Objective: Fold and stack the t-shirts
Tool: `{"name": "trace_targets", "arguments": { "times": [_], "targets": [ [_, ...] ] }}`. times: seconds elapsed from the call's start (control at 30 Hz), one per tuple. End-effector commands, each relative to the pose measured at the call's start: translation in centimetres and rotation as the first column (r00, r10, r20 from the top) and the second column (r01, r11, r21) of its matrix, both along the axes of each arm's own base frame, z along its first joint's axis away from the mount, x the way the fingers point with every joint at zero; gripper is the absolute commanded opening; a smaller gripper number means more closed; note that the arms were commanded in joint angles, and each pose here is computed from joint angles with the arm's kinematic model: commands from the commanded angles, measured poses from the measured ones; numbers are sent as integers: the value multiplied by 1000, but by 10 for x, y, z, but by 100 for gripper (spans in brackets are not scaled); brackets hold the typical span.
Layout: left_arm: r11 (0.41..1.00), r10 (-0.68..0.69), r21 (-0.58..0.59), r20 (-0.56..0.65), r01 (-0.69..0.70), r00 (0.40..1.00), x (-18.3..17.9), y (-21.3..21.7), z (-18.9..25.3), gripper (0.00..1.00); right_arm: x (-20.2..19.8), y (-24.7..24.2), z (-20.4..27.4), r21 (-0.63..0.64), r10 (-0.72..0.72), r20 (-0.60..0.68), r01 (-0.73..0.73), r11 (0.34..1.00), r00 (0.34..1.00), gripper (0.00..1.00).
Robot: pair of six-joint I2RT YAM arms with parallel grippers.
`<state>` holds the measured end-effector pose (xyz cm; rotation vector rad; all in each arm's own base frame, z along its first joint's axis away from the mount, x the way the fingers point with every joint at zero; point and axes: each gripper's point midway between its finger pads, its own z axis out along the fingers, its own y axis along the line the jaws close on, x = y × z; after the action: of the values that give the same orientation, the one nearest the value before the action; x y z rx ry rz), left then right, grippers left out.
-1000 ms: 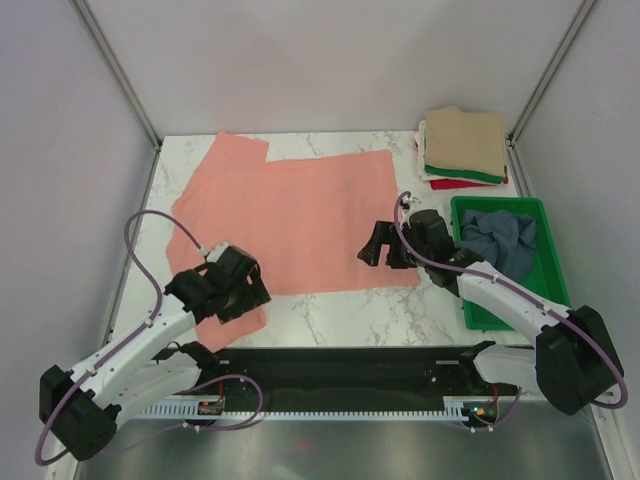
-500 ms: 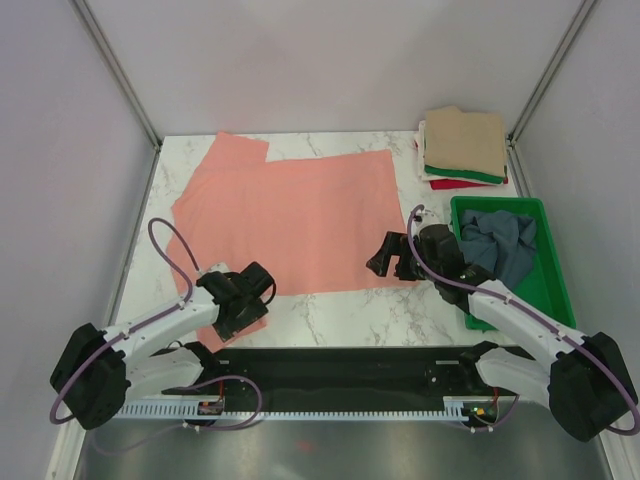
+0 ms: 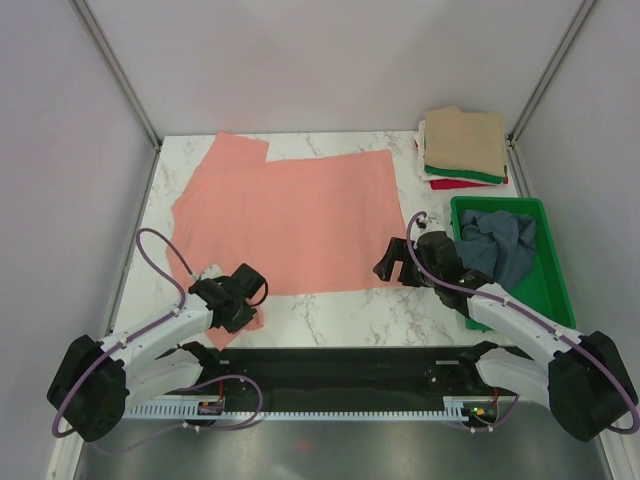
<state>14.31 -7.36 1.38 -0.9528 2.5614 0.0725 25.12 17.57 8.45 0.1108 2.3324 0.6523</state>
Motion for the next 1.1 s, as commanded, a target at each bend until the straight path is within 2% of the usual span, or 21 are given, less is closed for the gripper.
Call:
{"name": "trace_targets", "arguments": {
  "times": [0.0, 0.03, 0.1, 0.27, 0.37, 0.47, 0.57, 0.63, 0.67, 0.77, 0.8, 0.87, 1.07],
  "targets": [
    [999, -39, 26, 65, 37, 997, 15, 1, 1, 11, 7, -31, -16, -95, -188, -11, 186, 978, 982, 98],
    [999, -44, 28, 65, 43, 997, 15, 1, 1, 6, 8, -45, -22, -123, -266, -13, 263, 957, 964, 98],
    [998, -57, 23, 70, 56, 996, 15, 0, 0, 2, 2, -57, -37, -137, -328, -36, 320, 937, 944, 96],
    [996, -81, -16, 124, 84, 989, 17, -3, 6, 2, -1, -78, -61, -153, -454, -73, 440, 885, 888, 86],
    [993, -102, -37, 134, 108, 986, 17, -7, 7, 2, -2, -83, -73, -159, -478, -97, 461, 873, 873, 80],
    [991, -117, -50, 142, 125, 983, 17, -10, 7, 2, 0, -80, -78, -149, -478, -113, 461, 875, 871, 68],
    [989, -124, -60, 152, 135, 980, 18, -12, 9, 2, 0, -74, -79, -136, -457, -135, 441, 887, 879, 44],
    [987, -131, -75, 166, 145, 977, 18, -14, 14, 2, -1, -74, -77, -135, -456, -134, 439, 888, 880, 36],
    [985, -135, -86, 173, 151, 976, 19, -16, 18, 2, -2, -75, -75, -136, -452, -132, 436, 890, 882, 27],
    [980, -137, -114, 209, 163, 968, 20, -20, 31, 2, -4, -77, -66, -136, -447, -111, 431, 892, 888, 16],
    [979, -139, -118, 217, 167, 966, 20, -20, 36, 2, -3, -78, -61, -134, -446, -101, 432, 892, 889, 8],
    [975, -155, -124, 229, 187, 961, 20, -22, 48, 2, -5, -80, -53, -139, -438, -88, 424, 895, 895, 0],
    [962, -224, -99, 242, 254, 944, 24, -24, 84, 2, -4, -81, -20, -99, -427, -34, 422, 901, 903, 0]
  ]
}}
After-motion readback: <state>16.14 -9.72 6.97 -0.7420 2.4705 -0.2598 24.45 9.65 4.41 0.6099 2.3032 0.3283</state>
